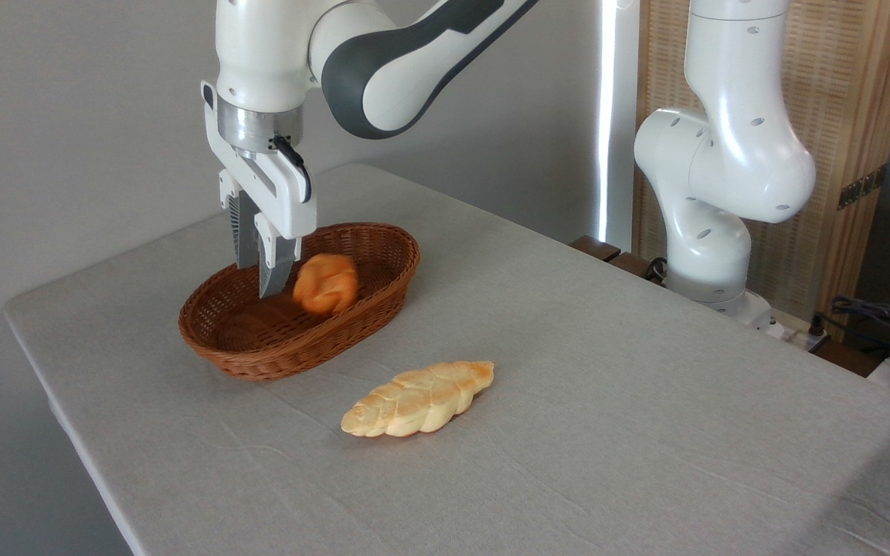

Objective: Put bread into the basket

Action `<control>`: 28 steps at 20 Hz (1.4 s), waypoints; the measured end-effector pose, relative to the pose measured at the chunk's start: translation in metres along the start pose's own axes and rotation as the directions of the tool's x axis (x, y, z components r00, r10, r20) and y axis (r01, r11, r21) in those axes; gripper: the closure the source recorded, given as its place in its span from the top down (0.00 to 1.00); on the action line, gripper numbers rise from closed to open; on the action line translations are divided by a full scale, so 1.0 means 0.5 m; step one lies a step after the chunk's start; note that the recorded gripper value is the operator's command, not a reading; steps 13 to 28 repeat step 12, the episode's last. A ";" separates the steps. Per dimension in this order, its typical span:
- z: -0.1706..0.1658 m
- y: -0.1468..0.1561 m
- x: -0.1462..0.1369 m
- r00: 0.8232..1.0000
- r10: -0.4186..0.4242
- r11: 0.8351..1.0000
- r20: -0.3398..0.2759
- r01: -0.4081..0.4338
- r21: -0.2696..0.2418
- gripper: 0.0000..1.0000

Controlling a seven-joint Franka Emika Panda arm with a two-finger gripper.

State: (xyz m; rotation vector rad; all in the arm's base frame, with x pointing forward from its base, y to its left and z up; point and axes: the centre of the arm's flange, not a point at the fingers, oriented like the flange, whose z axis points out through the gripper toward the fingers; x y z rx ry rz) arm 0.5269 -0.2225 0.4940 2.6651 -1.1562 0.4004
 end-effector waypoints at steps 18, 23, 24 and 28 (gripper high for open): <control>-0.215 -0.168 -0.059 0.988 -0.018 0.996 0.156 0.004 0.091 1.00; -0.215 -0.168 -0.059 0.988 -0.018 0.996 0.156 0.004 0.091 1.00; -0.215 -0.168 -0.059 0.988 -0.018 0.996 0.156 0.004 0.091 1.00; -0.215 -0.168 -0.059 0.988 -0.018 0.996 0.156 0.004 0.091 1.00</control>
